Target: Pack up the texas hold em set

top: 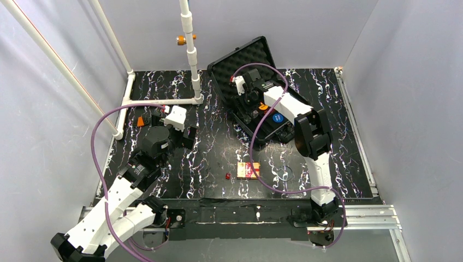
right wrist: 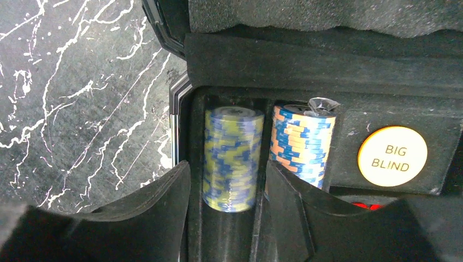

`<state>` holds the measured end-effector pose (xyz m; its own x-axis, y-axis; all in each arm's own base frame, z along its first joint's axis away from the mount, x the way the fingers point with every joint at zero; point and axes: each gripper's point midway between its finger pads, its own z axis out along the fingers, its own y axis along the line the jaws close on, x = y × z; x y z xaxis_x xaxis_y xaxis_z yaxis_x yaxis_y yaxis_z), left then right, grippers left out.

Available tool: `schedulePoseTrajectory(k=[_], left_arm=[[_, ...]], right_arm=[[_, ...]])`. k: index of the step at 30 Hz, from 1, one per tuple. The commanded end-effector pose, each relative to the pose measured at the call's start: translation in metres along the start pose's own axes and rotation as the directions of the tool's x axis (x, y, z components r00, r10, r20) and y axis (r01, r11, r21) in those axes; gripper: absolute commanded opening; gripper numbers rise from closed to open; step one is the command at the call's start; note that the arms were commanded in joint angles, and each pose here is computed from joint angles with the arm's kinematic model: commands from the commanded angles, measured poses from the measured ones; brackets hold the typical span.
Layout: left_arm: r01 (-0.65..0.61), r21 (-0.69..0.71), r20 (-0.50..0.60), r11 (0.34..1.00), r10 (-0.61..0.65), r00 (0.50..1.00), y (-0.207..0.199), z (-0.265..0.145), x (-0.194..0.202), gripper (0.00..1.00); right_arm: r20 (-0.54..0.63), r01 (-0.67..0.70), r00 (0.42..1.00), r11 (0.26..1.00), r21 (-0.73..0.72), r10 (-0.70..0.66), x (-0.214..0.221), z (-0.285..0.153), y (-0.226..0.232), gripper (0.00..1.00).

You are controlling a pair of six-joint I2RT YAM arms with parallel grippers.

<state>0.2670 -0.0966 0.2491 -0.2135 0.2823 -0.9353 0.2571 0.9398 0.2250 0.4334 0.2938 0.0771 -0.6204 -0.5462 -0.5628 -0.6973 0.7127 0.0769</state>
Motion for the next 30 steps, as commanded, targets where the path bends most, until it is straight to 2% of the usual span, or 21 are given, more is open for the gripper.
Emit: schedulePoseTrajectory(k=[1, 5, 15, 22, 24, 30], left_arm=[[-0.007, 0.001, 0.009, 1.000, 0.007, 1.000, 0.000, 0.000, -0.001, 0.99], [-0.007, 0.003, 0.009, 1.000, 0.007, 1.000, -0.001, 0.000, -0.001, 0.99], [-0.011, 0.003, 0.009, 1.000, 0.011, 1.000, 0.000, 0.000, -0.001, 0.99], [-0.006, 0.006, 0.015, 1.000, 0.006, 1.000, -0.001, -0.001, -0.002, 0.99], [-0.007, 0.008, 0.015, 1.000, 0.006, 1.000, -0.001, -0.001, -0.002, 0.99], [-0.006, 0.016, 0.013, 1.000, 0.005, 1.000, -0.002, -0.001, -0.001, 0.99]], right_arm=[[0.110, 0.009, 0.994, 1.000, 0.002, -0.009, -0.039, -0.020, 0.000, 0.64], [0.122, 0.005, 0.993, 1.000, 0.008, -0.006, -0.043, -0.027, 0.000, 0.70], [0.188, -0.026, 0.982, 1.000, -0.014, 0.028, -0.063, -0.063, 0.011, 0.75], [0.190, -0.080, 0.978, 0.996, -0.034, 0.085, -0.059, -0.091, 0.022, 0.81], [0.193, -0.091, 0.976, 0.995, -0.040, 0.097, -0.057, -0.102, 0.026, 0.86], [0.191, 0.004, 0.982, 0.996, -0.090, 0.013, -0.032, -0.127, 0.051, 0.95]])
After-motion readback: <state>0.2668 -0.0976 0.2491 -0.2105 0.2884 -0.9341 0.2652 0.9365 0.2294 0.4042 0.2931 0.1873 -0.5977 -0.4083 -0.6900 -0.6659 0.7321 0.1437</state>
